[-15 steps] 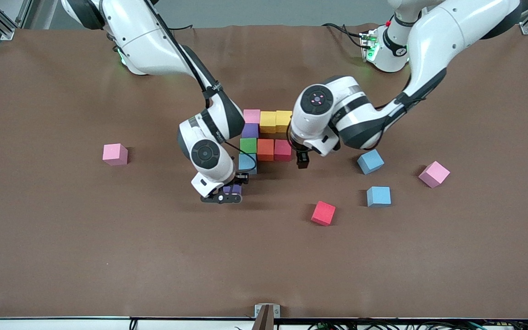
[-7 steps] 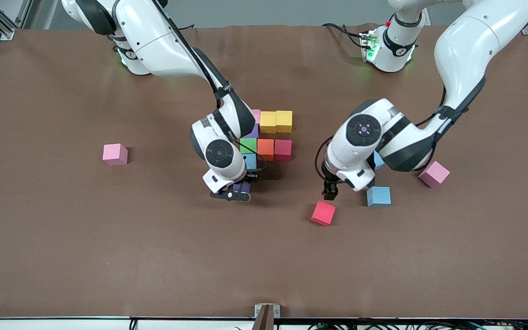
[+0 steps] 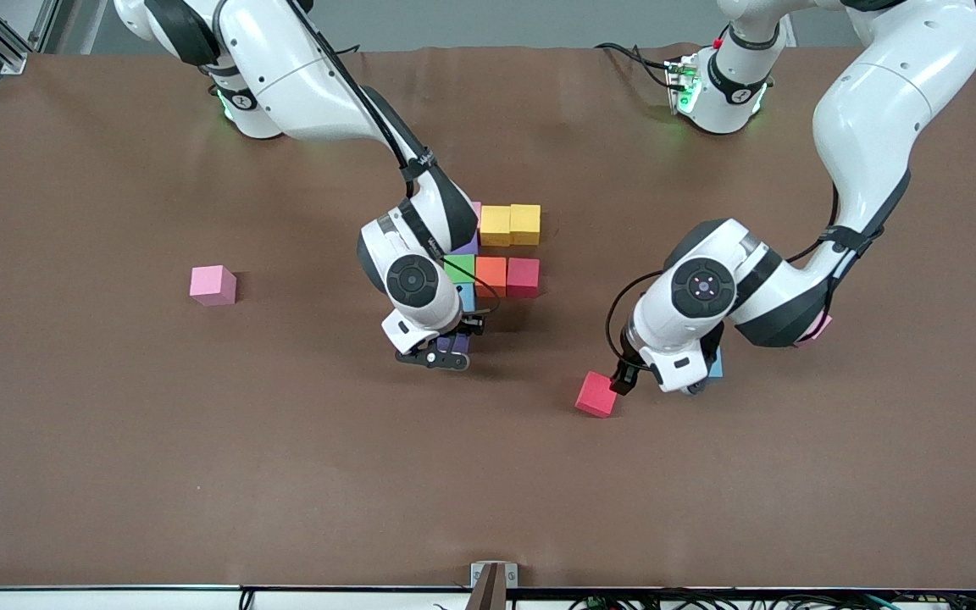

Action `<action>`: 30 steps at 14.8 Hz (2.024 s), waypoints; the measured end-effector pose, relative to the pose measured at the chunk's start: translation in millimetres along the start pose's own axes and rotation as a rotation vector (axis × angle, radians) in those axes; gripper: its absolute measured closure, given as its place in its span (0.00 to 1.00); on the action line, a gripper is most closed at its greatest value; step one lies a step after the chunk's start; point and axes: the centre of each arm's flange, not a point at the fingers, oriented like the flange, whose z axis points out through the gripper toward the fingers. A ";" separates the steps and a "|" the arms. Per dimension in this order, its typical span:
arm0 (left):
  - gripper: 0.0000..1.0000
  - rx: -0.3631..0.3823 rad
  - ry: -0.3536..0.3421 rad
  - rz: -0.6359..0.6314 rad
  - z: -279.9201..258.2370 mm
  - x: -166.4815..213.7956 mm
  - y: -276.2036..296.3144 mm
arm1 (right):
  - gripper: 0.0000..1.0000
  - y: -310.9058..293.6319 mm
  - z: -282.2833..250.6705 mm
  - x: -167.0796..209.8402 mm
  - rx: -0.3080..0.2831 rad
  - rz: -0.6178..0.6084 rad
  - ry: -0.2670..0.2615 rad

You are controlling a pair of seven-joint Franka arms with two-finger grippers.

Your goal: Arrange 11 blocks into digit 3

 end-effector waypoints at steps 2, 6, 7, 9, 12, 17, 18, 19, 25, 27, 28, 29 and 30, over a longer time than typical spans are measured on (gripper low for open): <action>0.01 -0.003 -0.006 0.041 9.5 7.8 2.0 | 0.41 -3.0 0.5 -2.8 0.000 -0.006 0.000; 0.00 -0.027 -0.076 0.001 23.4 5.2 8.0 | 0.41 -6.4 1.2 -6.4 -0.001 -0.013 -0.001; 0.00 -0.033 -0.081 -0.010 26.7 6.2 9.2 | 0.41 -6.4 1.2 -6.3 -0.001 -0.013 -0.001; 0.00 -0.036 -0.072 -0.016 36.1 4.6 11.1 | 0.36 -5.9 1.8 -6.4 -0.001 -0.009 -0.006; 0.00 -0.039 -0.038 -0.023 44.3 4.1 17.2 | 0.08 -4.7 8.8 -7.0 -0.008 -0.004 -0.022; 0.00 -0.082 -0.025 -0.046 48.8 18.9 25.0 | 0.00 -11.2 -42.4 8.4 -0.007 -0.004 -0.042; 0.00 -0.089 -0.023 -0.050 51.2 21.4 25.8 | 0.00 -10.2 -64.9 12.4 -0.002 -0.003 -0.044; 0.00 -0.092 -0.020 -0.052 54.2 22.9 26.5 | 0.00 -8.6 -93.5 14.7 0.012 -0.002 -0.038; 0.00 -0.069 0.000 -0.033 80.1 6.2 30.9 | 0.00 73.8 -282.2 -1.1 0.013 -0.046 -0.128; 0.00 -0.073 -0.002 -0.031 84.8 3.8 31.8 | 0.00 121.0 -332.2 -2.0 0.023 -0.021 -0.147; 0.01 -0.078 -0.005 -0.032 86.1 3.8 32.3 | 0.00 141.0 -351.0 -3.6 0.027 -0.009 -0.145; 0.02 -0.079 -0.007 -0.033 88.1 4.5 32.4 | 0.00 157.4 -365.5 -7.8 0.021 0.002 -0.134; 0.03 -0.077 -0.008 -0.034 90.9 5.2 32.0 | 0.00 169.6 -375.1 -13.9 0.001 0.009 -0.116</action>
